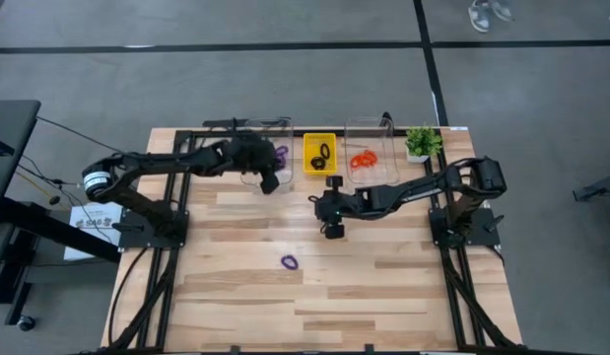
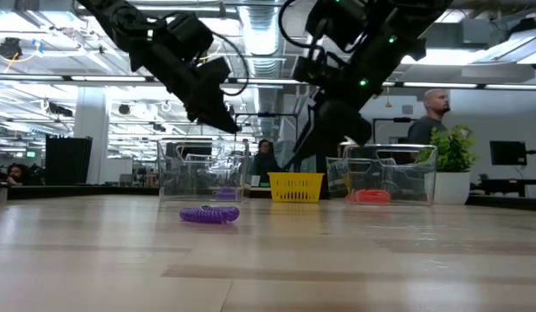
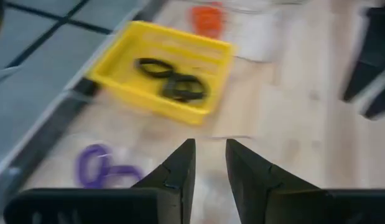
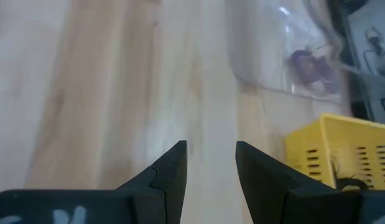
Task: Sort spring keychains
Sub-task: Put the purple spring keychain into the left transparent bin
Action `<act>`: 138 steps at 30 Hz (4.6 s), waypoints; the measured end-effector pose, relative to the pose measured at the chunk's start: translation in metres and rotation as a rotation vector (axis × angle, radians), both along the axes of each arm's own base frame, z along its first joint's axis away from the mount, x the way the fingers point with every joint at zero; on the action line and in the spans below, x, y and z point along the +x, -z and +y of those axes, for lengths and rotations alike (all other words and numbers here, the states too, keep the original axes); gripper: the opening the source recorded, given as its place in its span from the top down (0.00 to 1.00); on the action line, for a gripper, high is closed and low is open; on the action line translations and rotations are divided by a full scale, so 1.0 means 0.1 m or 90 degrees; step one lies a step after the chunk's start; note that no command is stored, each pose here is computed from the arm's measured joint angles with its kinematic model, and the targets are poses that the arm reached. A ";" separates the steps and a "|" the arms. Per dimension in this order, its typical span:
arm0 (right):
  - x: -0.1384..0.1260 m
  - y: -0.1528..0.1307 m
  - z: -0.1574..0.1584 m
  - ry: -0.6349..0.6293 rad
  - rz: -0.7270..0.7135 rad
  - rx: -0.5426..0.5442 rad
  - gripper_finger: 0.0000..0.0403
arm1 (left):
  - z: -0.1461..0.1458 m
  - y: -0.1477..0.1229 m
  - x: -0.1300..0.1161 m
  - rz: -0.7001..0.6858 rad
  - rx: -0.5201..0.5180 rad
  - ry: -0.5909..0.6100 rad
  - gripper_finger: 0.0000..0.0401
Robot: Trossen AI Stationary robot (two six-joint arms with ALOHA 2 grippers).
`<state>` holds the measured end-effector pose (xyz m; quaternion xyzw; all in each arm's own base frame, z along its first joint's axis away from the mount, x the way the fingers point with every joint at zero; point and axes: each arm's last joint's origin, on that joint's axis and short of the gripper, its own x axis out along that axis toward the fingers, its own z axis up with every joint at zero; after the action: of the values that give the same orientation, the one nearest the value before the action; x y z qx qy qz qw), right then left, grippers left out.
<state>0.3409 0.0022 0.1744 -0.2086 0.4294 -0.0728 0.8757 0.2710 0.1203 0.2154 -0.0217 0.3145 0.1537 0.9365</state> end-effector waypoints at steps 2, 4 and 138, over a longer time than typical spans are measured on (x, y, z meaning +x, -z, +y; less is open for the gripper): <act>-0.01 0.00 0.07 -0.015 -0.001 0.002 0.68 | -0.14 0.00 0.06 0.001 0.000 0.032 0.79; 0.01 -0.01 0.15 -0.040 -0.014 0.016 0.68 | -0.27 0.00 0.10 0.002 -0.001 0.061 0.79; 0.47 0.59 1.05 -0.205 -0.131 0.267 0.92 | -2.24 0.33 -0.12 0.028 -0.168 0.185 0.79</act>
<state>0.3876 0.1069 0.1158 -0.0800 0.3050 0.1370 0.9390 0.2587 -0.1034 0.1820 -0.0953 0.3519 -0.0255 0.9308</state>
